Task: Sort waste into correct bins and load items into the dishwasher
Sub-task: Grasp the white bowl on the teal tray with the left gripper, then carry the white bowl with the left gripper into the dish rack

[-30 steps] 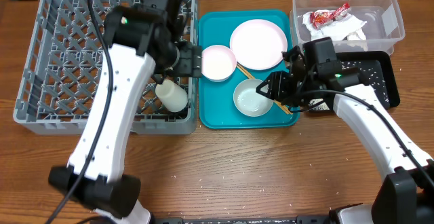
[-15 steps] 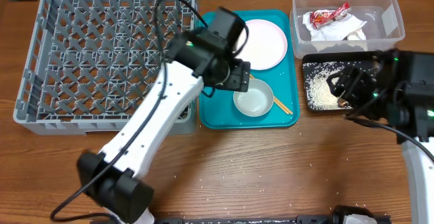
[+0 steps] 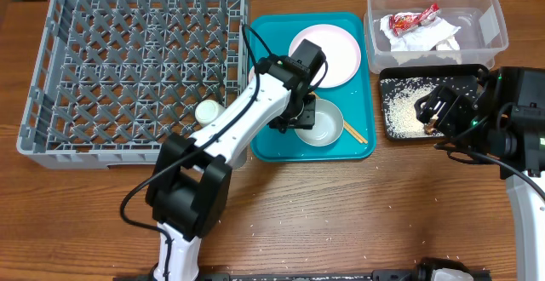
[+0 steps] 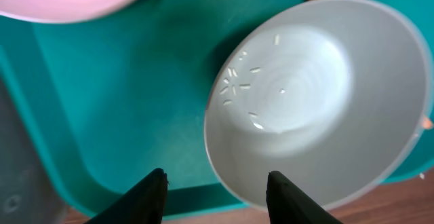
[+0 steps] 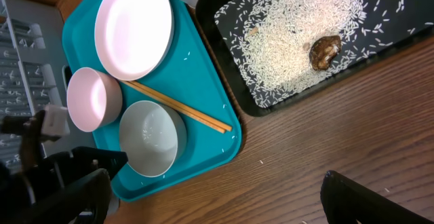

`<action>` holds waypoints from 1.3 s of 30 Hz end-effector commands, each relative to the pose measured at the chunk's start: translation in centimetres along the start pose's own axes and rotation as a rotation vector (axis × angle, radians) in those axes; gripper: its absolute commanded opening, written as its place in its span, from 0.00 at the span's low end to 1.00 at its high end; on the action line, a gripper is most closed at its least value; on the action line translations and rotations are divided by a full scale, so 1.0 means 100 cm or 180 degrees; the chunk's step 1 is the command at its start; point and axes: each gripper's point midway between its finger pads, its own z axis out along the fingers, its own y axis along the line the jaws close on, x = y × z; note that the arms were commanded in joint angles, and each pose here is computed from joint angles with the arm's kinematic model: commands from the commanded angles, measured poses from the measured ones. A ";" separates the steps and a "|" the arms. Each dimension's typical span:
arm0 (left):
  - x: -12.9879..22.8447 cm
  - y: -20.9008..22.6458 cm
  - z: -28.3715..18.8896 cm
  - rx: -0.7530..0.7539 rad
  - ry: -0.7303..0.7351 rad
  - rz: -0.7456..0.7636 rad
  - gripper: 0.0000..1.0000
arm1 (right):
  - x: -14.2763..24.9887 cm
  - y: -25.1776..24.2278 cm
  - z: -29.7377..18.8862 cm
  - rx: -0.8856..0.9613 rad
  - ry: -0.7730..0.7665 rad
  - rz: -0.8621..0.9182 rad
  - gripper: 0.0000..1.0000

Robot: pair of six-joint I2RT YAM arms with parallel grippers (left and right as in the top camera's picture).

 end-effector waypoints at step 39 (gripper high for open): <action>-0.009 -0.009 -0.037 0.0169 -0.0310 0.0109 0.04 | -0.007 0.001 -0.005 0.0019 -0.0086 -0.0018 1.00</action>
